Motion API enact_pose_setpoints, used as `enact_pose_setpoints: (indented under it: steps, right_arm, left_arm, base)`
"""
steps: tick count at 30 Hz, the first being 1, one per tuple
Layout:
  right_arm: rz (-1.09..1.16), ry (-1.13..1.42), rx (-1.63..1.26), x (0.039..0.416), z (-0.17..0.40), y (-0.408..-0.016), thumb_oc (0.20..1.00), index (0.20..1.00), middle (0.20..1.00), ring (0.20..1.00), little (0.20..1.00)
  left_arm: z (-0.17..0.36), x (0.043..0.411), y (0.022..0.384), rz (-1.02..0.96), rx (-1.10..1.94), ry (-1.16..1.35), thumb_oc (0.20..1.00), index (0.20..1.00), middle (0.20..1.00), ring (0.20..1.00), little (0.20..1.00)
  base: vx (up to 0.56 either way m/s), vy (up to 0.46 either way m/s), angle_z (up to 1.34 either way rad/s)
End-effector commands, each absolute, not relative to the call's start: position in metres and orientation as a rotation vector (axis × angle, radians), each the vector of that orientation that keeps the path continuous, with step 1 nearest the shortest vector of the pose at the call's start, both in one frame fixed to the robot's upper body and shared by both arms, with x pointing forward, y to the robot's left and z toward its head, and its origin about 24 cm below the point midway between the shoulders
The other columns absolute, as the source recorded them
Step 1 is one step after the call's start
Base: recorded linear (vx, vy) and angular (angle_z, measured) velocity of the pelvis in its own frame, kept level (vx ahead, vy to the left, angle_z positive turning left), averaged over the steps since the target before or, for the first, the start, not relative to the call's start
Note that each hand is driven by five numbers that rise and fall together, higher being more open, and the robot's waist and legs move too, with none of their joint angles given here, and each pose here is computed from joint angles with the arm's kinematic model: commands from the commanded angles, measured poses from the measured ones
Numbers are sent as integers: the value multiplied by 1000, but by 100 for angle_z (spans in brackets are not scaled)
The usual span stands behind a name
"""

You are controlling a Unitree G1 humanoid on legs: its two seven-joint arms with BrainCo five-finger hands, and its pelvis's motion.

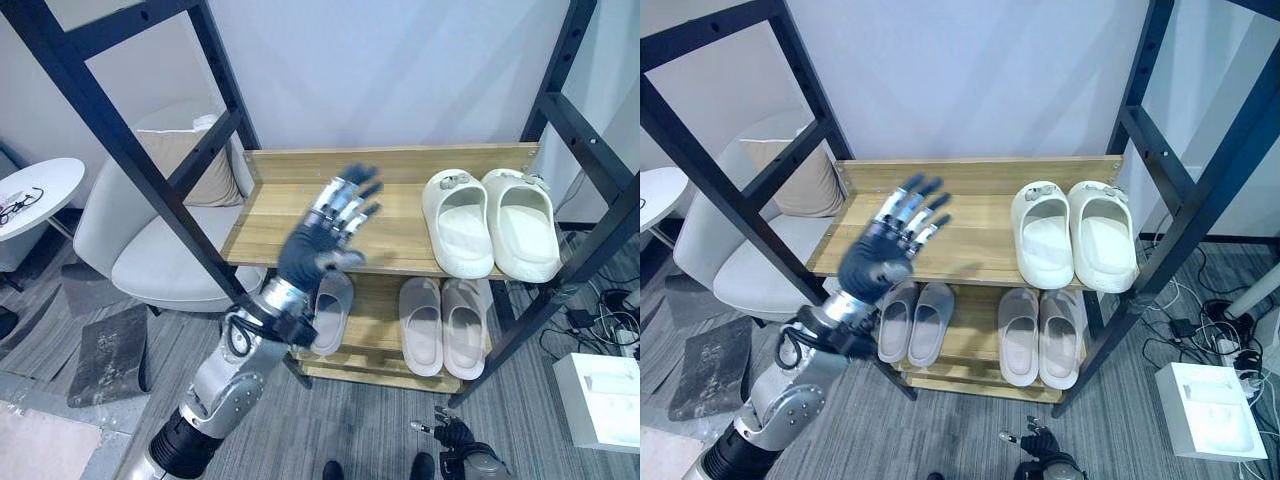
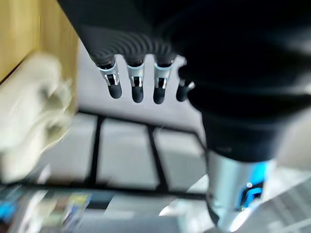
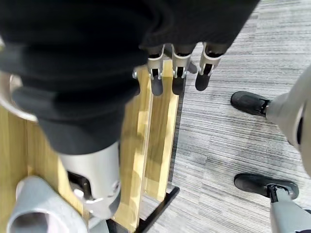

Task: Arrange the slippers neatly on the shoe rack.

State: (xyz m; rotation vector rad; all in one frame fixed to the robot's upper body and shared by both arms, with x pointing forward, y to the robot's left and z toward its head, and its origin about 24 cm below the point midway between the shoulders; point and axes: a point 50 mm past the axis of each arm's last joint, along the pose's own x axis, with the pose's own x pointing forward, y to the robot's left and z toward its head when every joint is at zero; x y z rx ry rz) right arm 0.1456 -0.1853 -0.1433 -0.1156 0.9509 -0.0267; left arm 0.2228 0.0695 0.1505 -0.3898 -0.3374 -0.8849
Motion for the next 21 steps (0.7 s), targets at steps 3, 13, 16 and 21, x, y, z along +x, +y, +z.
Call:
enact_pose_setpoints:
  steps: [3, 13, 16, 21]
  right_arm:
    - [101, 844, -115, 172, -134, -153, 1000, 1000, 1000, 1000, 1000]
    - [127, 795, -109, 166, -126, -154, 1000, 1000, 1000, 1000, 1000]
    - [58, 820, -71, 164, -129, -157, 1000, 1000, 1000, 1000, 1000]
    - [6, 815, -52, 165, -129, -163, 1000, 1000, 1000, 1000, 1000]
  left_arm:
    - [70, 214, 71, -1001, -118, 0, 1000, 1000, 1000, 1000, 1000]
    - [-84, 183, 133, -441, 160, 569, 1000, 1000, 1000, 1000, 1000]
    - [-114, 169, 142, -186, -4, 734, 1000, 1000, 1000, 1000, 1000]
    - [-128, 158, 160, -32, 2, 814, 1000, 1000, 1000, 1000, 1000]
  base:
    - [-18, 18, 4]
    - [-2, 1, 0]
    - [-1, -13, 3]
    - [0, -5, 1]
